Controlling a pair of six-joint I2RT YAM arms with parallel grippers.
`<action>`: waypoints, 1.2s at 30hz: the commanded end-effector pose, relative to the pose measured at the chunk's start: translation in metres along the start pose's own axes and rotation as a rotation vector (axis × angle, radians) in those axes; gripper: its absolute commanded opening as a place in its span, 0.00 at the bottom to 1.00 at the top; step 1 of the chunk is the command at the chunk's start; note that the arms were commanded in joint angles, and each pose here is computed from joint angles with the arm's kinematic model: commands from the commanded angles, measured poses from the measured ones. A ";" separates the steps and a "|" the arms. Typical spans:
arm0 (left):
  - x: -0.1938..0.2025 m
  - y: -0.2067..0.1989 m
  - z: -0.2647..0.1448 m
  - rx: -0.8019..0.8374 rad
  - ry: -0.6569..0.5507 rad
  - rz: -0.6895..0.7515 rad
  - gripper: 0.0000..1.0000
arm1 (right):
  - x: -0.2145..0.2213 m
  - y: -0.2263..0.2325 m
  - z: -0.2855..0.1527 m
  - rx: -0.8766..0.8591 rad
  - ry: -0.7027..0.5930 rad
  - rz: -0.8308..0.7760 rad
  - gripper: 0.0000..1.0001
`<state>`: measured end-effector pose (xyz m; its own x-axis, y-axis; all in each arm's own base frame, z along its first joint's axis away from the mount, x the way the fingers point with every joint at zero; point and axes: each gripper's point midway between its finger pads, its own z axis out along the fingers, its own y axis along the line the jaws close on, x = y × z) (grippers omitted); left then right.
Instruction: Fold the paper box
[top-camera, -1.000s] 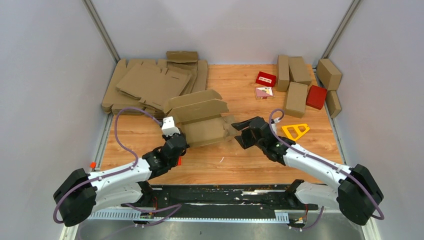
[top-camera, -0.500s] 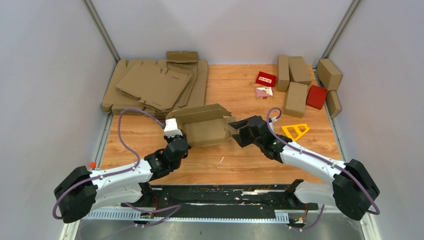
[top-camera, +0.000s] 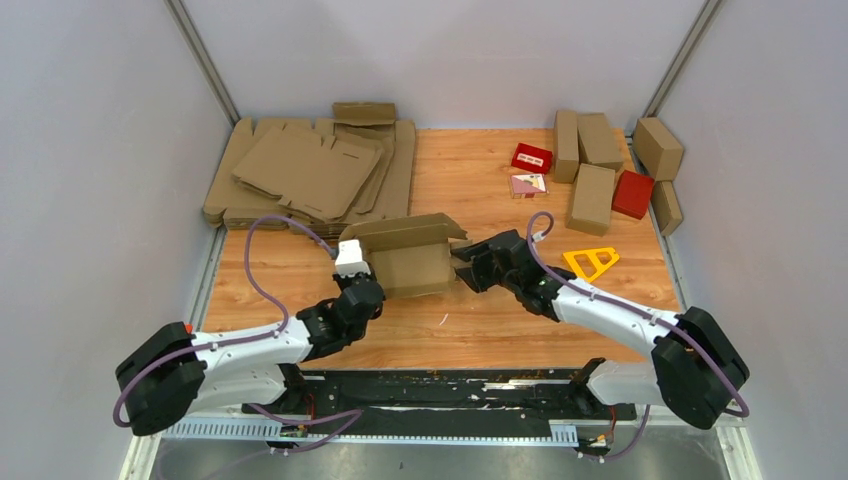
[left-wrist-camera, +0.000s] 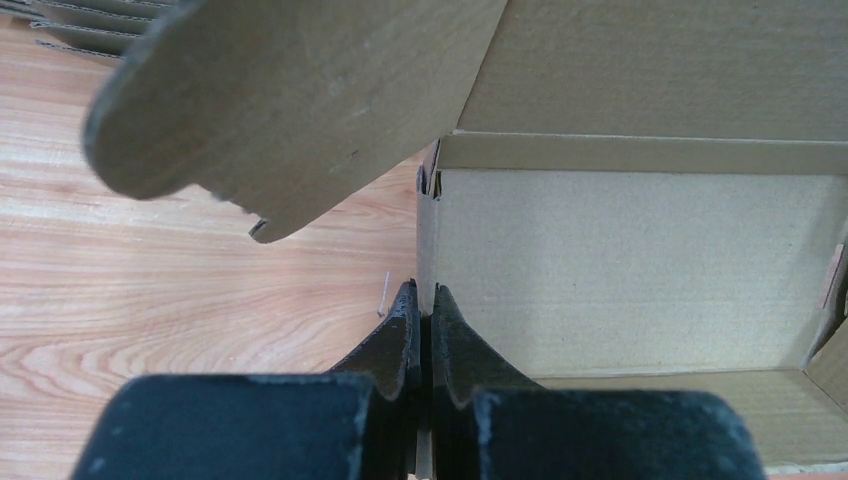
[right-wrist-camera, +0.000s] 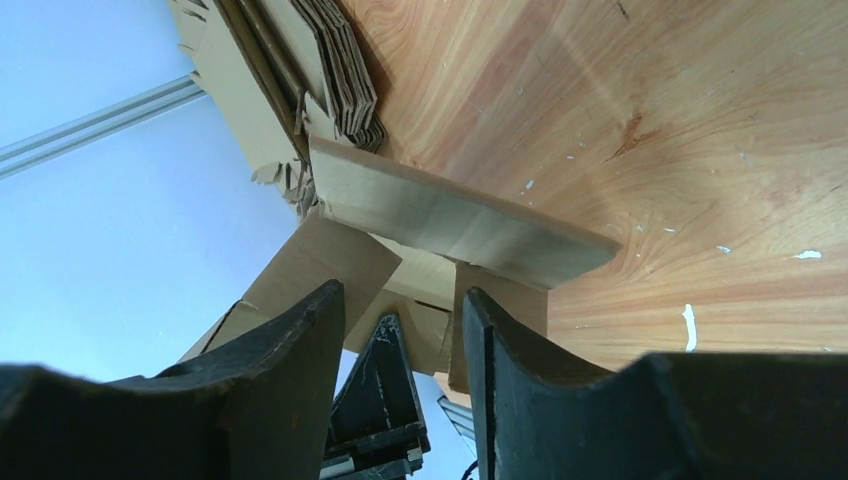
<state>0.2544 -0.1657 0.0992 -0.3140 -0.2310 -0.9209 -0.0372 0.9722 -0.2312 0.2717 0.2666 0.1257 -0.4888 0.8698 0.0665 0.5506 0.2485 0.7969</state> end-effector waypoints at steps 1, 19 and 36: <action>-0.022 -0.013 0.001 0.002 -0.062 -0.057 0.00 | 0.010 0.030 -0.003 -0.082 0.048 0.010 0.45; -0.021 -0.017 0.004 -0.050 -0.045 -0.032 0.00 | 0.004 0.019 -0.004 -0.031 0.015 -0.045 0.47; -0.024 -0.027 0.000 -0.006 -0.045 -0.044 0.00 | -0.012 0.019 0.020 0.061 -0.102 -0.178 0.43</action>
<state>0.2572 -0.1768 0.1035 -0.3192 -0.2081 -0.9245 -0.0540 0.9780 -0.2014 0.2839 0.2752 0.1149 -0.5315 0.8466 -0.0287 0.5411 0.3654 0.7575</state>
